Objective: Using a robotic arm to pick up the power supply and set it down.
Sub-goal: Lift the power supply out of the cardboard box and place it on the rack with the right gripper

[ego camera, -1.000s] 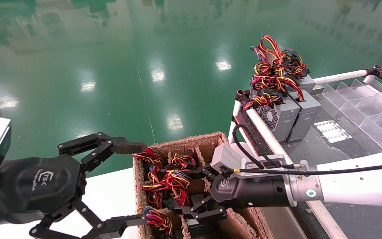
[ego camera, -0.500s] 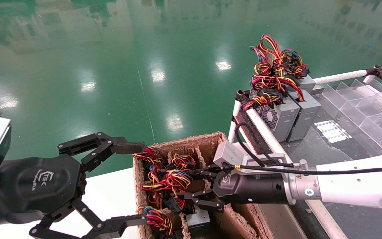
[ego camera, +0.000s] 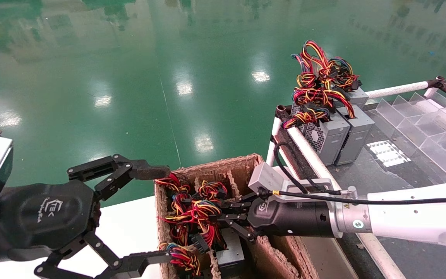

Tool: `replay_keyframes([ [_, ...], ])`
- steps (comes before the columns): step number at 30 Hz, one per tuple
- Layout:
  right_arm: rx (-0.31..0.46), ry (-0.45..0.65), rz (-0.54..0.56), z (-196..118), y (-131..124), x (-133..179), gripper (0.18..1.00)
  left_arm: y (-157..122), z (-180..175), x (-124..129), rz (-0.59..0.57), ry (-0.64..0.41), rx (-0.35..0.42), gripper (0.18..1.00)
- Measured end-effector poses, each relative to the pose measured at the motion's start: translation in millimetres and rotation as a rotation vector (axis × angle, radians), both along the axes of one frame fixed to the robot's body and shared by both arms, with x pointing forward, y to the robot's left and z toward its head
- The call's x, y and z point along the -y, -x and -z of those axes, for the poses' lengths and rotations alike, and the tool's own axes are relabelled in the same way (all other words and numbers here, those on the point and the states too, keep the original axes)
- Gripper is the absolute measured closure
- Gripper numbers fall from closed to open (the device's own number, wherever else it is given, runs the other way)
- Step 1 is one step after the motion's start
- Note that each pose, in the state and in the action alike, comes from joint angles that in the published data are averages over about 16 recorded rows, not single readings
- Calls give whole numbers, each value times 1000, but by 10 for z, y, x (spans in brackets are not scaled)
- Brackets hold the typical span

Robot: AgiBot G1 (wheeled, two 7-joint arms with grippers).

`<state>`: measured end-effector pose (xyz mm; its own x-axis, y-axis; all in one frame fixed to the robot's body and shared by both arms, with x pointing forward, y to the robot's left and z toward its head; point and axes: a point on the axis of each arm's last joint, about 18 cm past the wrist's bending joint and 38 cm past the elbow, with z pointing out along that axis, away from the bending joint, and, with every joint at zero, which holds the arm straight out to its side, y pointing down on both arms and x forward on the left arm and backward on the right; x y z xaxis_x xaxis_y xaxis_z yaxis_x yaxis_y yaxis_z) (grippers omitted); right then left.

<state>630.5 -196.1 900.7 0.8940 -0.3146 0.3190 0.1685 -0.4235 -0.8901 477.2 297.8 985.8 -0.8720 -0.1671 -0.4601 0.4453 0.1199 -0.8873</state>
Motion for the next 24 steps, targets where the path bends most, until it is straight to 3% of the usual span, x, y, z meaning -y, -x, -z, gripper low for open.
replay_keyframes([
  [10,8,-33,2,-38,33,48,930,0,0,0,0,0,0,184],
  [24,48,-137,-21,-358,231,306,940,0,0,0,0,0,0,184],
])
